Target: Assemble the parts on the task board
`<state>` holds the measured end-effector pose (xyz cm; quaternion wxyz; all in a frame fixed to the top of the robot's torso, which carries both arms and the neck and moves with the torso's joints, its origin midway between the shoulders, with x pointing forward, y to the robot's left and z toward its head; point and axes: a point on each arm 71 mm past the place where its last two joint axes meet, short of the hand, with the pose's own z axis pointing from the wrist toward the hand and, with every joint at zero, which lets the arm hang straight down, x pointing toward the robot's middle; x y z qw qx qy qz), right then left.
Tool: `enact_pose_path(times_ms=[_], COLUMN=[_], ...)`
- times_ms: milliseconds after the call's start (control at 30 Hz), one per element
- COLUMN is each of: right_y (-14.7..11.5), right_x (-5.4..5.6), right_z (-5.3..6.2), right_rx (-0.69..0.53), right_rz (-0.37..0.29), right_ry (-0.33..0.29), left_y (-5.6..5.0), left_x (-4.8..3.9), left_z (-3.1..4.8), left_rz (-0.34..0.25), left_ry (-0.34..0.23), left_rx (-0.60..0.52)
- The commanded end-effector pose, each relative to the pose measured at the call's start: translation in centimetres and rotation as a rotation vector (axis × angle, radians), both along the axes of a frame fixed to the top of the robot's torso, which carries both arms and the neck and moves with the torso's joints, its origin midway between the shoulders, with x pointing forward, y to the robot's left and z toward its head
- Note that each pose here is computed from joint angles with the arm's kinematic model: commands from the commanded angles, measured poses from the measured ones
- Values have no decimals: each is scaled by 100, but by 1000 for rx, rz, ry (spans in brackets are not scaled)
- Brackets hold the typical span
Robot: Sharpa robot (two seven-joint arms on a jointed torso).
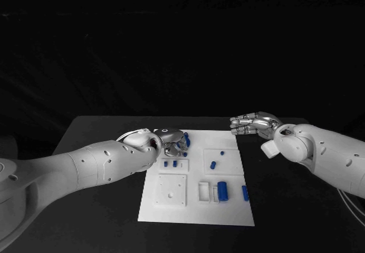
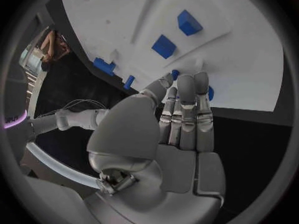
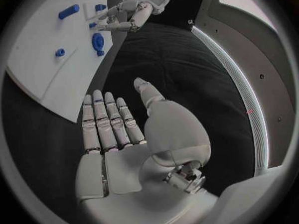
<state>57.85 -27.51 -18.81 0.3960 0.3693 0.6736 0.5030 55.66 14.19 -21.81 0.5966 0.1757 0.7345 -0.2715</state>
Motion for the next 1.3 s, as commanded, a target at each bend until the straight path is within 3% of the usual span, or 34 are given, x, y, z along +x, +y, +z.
enact_pose_path(times_ms=[33,733,1300], right_y=[20,49,52], right_x=[-3,-7,-14], right_z=[12,16,22], right_rx=[1,0,-2], right_rz=[10,17,20], right_ry=[-15,-17,-19], left_y=[-22,-97,-76], left_x=[1,11,33], left_z=[7,-130,-212], left_rz=[0,25,54], left_ry=[-25,26,72], left_rx=[-34,-47,21])
